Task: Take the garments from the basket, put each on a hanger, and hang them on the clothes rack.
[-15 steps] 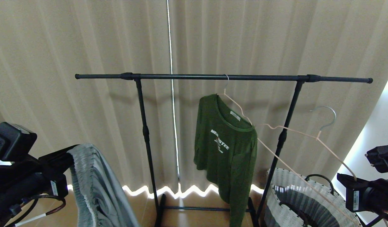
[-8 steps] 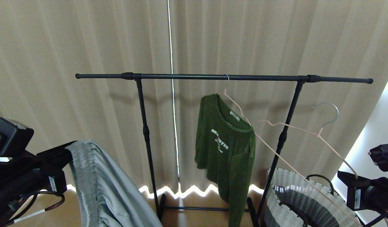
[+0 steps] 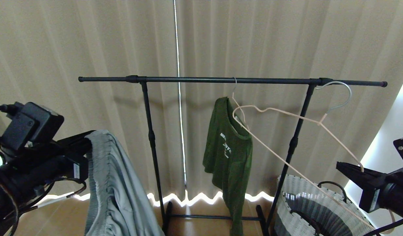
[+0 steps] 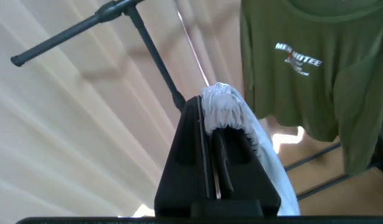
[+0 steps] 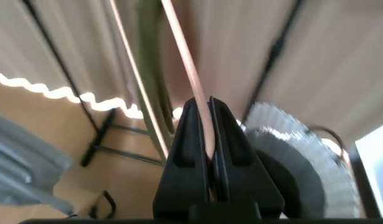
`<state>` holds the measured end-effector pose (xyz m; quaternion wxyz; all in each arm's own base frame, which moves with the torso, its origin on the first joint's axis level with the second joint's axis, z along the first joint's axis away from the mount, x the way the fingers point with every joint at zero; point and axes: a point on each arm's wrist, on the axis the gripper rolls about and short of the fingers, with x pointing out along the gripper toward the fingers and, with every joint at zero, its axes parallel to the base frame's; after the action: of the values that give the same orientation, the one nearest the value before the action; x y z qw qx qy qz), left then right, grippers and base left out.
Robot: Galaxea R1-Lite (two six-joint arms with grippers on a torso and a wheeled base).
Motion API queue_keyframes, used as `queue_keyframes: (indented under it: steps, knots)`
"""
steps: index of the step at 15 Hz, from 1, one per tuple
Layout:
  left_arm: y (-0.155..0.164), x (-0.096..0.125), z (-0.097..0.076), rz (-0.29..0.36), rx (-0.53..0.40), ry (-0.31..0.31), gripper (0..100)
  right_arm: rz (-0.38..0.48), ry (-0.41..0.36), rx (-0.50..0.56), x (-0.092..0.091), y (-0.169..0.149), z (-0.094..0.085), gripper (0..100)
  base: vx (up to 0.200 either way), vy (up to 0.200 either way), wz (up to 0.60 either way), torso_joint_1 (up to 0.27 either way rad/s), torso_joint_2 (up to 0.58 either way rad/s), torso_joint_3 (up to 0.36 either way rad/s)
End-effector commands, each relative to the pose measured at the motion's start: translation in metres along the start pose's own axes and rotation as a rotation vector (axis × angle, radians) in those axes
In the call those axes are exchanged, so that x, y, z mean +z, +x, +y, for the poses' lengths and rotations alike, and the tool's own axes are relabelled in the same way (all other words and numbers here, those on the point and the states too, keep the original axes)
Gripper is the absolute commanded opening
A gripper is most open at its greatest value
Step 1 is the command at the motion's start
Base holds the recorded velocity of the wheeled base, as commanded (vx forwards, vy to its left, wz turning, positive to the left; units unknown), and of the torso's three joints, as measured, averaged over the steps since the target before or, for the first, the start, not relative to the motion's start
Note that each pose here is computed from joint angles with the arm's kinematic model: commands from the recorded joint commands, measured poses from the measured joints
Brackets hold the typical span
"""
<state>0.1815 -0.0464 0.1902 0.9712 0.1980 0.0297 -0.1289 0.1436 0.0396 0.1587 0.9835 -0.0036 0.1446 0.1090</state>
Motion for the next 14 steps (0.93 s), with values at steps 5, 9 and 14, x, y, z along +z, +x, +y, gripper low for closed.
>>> queue_keyframes:
  steps: [5, 9, 14]
  knots:
    - [0.047, 0.023, -0.030, 0.045, 0.026, 0.011, 0, 0.000, 0.027, 0.278, 0.002, -0.009, 0.039, 0, 0.000, 0.000, 0.00, 0.000, 0.00, 0.000]
    - [0.086, 0.035, -0.037, 0.072, 0.103, -0.024, 0, 0.067, -0.012, 0.396, 0.005, 0.009, 0.068, 0, 0.000, 0.000, 0.00, 0.000, 0.00, 0.000]
    - [0.123, 0.039, -0.040, 0.106, 0.251, -0.091, 0, 0.186, -0.010, 0.503, -0.010, 0.018, 0.100, 0, 0.000, 0.000, 0.00, 0.000, 0.00, 0.000]
